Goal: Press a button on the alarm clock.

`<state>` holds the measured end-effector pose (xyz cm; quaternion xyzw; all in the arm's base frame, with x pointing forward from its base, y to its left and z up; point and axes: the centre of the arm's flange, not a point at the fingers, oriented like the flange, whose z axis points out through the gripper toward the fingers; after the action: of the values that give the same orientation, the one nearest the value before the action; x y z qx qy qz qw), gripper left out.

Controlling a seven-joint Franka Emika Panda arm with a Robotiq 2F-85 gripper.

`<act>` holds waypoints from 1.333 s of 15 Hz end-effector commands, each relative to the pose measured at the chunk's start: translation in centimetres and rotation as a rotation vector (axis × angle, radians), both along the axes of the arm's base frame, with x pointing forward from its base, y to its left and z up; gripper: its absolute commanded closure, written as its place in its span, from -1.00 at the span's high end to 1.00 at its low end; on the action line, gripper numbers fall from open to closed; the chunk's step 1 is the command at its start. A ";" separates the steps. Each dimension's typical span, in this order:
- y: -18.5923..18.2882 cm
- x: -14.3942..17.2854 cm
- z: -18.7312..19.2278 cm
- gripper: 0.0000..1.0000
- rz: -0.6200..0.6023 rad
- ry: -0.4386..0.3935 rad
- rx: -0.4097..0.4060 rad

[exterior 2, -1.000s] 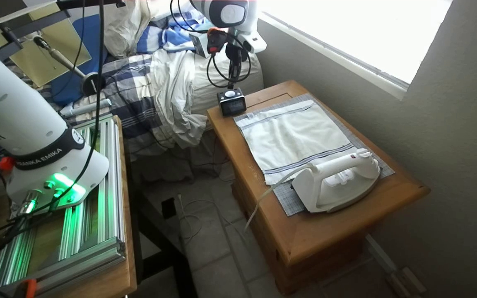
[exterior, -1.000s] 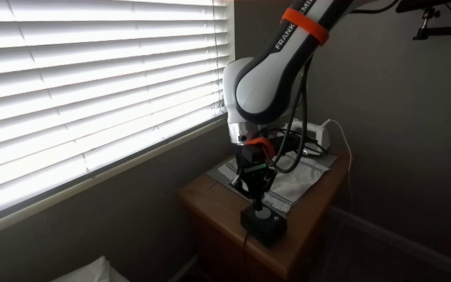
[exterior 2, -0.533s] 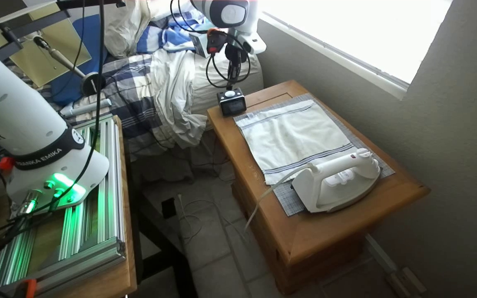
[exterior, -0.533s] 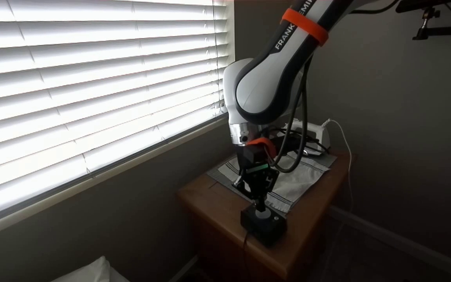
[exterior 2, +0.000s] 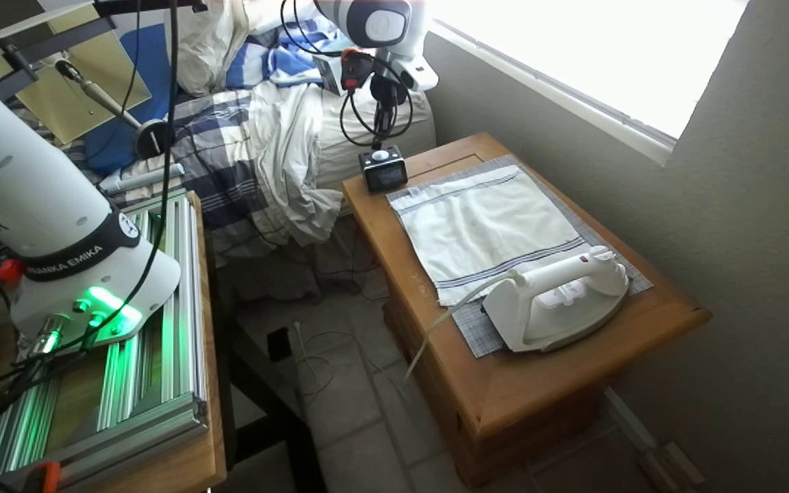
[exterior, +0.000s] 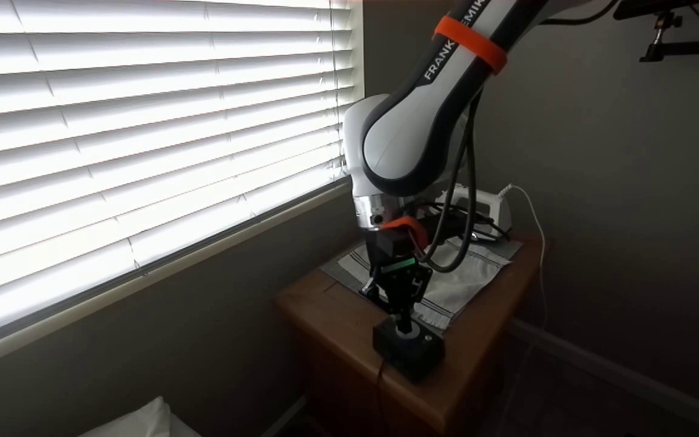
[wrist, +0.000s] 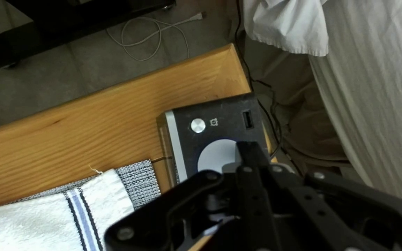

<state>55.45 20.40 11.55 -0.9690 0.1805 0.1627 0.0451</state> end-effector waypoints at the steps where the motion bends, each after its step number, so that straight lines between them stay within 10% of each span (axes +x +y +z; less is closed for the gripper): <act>1: 0.4 1.1 -0.8 -1.00 -0.002 0.019 0.026; 20: -1.4 1.6 -1.6 -1.00 -0.044 0.020 0.012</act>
<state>56.65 19.60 10.71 -0.9675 0.1874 0.1631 0.0469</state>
